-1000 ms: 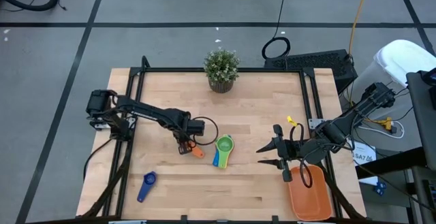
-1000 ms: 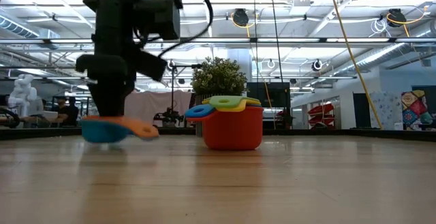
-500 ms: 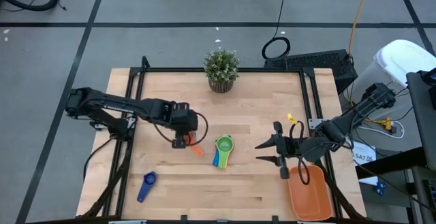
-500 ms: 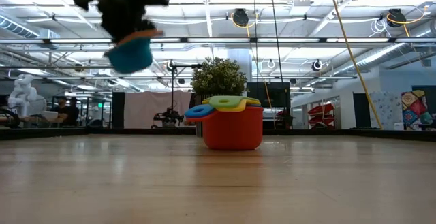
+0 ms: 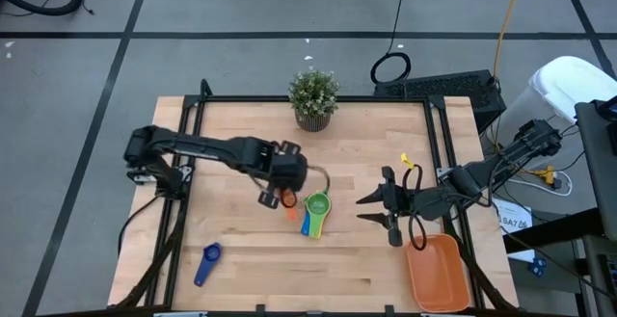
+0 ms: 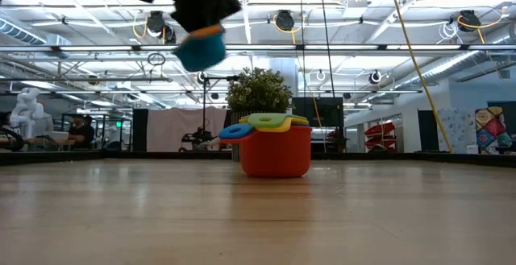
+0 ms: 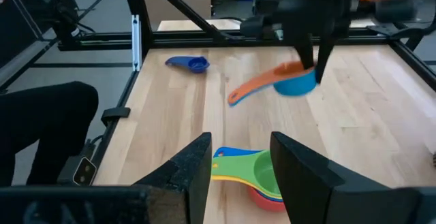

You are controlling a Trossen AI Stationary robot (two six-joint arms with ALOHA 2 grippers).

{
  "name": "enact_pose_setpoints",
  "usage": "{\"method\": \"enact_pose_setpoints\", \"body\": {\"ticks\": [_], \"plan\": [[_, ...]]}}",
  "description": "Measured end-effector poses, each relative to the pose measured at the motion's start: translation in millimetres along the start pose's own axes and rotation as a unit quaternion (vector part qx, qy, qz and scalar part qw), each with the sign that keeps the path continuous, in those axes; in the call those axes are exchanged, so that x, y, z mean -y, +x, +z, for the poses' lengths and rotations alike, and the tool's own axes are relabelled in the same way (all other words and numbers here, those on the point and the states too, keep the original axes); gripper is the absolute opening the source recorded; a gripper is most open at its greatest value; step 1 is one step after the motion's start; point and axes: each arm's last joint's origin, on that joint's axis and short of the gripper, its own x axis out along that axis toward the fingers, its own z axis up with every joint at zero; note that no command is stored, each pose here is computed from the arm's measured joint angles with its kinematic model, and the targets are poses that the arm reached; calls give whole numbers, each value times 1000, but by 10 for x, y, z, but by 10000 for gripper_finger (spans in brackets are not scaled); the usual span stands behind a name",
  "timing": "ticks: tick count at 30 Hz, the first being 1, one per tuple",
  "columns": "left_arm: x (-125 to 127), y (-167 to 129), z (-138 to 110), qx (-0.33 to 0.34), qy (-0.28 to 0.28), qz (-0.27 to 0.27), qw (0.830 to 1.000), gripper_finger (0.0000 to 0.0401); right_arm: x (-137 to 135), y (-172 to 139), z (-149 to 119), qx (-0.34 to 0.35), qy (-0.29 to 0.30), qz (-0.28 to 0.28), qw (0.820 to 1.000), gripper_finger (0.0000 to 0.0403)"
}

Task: Nest measuring cups in basket
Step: Stack the nested light blue and orange measuring cups on top of the green measuring cup

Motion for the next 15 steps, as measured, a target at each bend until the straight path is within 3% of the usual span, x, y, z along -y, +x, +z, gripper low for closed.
{"method": "enact_pose_setpoints", "body": {"ticks": [7,15], "plan": [[-25,351,265,-23,60,-14,998,15,-21,-8,-6,0,4,5,1000,144],[-126,286,478,9,87,2,996,15,-23,-9,-6,-1,15,7,1000,144]]}}
